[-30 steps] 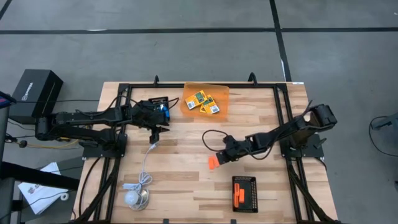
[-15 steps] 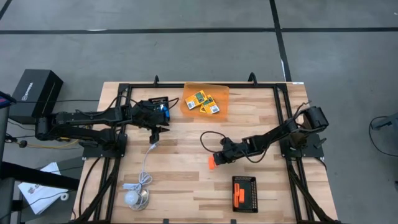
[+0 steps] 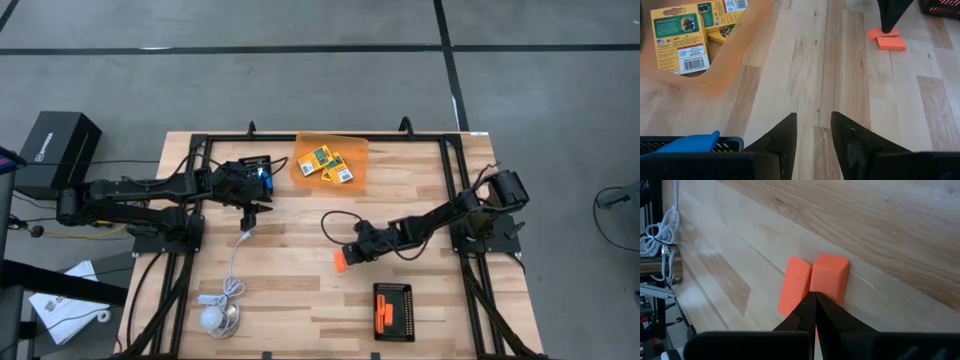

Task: Pick & Place School Supplies
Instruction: Put the eraser into the bottom black bin

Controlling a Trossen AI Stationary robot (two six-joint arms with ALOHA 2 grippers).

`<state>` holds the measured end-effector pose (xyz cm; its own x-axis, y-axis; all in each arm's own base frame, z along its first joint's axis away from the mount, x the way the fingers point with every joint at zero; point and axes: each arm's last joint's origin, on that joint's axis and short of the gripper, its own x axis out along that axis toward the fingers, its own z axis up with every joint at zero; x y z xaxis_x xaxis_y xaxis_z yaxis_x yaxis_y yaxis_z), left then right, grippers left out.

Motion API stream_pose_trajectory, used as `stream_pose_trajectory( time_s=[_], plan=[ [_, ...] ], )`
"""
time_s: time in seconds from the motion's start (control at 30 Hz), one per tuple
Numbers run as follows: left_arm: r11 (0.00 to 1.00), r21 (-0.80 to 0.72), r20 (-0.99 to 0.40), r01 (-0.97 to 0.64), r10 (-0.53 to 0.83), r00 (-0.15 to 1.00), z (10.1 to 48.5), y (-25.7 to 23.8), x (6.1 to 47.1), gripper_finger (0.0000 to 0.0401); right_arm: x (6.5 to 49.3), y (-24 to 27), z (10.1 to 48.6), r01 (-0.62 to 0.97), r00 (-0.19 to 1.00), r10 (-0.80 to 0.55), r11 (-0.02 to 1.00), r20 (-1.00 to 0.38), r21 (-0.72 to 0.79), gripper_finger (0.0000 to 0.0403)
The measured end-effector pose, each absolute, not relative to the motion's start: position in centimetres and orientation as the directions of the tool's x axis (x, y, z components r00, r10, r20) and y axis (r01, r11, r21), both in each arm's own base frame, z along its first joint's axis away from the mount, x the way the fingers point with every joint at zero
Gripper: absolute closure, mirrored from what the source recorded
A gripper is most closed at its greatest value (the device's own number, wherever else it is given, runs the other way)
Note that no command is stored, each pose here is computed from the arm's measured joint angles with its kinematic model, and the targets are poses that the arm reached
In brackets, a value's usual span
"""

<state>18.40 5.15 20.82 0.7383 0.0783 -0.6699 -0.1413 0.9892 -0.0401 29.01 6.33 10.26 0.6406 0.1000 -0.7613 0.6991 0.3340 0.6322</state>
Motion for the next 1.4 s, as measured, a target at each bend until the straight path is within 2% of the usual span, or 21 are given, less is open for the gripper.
stream_pose_trajectory(
  time_s=[1.03, 1.4],
  plan=[
    [0.989, -0.041, -0.676, -0.142, 0.077, 0.733, 20.8, 5.1, 18.3, 0.0286, 29.0, 4.4, 10.0, 0.712, 0.6, 0.111, 0.378, -0.792, 0.592, 0.0403],
    [0.989, -0.043, -0.676, -0.143, 0.077, 0.733, 20.8, 5.1, 18.3, 0.0286, 28.8, 4.5, 9.9, 0.709, 0.575, 0.157, 0.392, -0.803, 0.585, 0.0403]
  ],
)
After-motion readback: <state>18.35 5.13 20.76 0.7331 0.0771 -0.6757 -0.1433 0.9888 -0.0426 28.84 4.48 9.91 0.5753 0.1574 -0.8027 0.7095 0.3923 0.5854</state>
